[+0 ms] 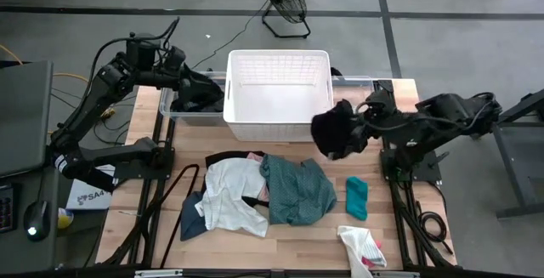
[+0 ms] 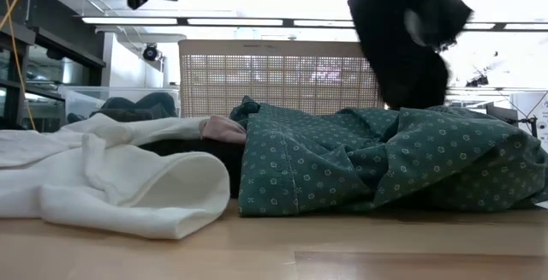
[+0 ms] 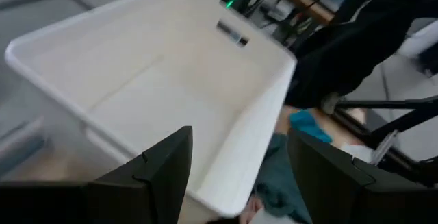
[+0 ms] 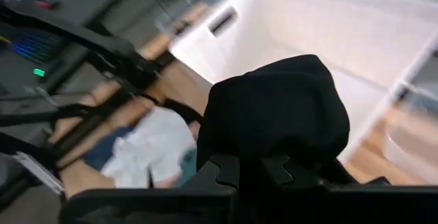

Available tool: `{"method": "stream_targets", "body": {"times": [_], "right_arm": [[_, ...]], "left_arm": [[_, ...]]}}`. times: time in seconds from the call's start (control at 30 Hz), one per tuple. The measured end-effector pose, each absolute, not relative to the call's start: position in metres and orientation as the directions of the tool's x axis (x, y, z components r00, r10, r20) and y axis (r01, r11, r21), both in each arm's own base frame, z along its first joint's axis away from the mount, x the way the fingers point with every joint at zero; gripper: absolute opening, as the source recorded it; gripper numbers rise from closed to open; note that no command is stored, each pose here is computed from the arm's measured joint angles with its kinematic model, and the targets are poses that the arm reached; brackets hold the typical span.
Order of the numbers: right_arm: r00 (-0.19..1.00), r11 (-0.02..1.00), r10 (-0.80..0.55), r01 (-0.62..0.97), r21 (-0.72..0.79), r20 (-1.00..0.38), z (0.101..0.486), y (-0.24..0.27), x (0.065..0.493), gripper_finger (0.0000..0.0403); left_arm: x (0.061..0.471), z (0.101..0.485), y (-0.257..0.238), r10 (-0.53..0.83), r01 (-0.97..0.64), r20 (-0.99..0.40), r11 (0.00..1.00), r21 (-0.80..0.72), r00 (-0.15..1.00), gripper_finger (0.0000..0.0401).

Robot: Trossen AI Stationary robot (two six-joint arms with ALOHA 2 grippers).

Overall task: Pick & Place Cloths
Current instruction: Put the black boxers into the transparent bin

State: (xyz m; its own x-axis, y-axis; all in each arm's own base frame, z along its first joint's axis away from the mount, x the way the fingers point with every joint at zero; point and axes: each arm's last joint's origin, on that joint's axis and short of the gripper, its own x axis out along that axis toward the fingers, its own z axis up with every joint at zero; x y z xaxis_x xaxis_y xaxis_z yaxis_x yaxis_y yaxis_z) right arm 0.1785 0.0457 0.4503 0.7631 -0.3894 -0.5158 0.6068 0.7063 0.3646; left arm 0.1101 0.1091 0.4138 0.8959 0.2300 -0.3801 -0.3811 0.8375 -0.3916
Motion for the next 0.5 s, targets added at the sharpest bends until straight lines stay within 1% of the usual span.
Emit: {"method": "stream_targets", "body": {"times": [0.23, 0.5], "right_arm": [[0.849, 0.799, -0.382, 0.502, 0.331, -0.365, 0.467, 0.042, 0.197, 0.0004], [0.875, 0.824, -0.427, 0.481, 0.299, -0.229, 0.477, 0.03, 0.227, 0.0004]], "left_arm": [[0.118, 0.431, 0.109, 0.177, -0.243, -0.214, 0.908, -0.342, 0.961, 0.023], [0.141, 0.451, 0.094, 0.039, -0.045, -0.035, 0.982, -0.183, 0.999, 0.023]]}}
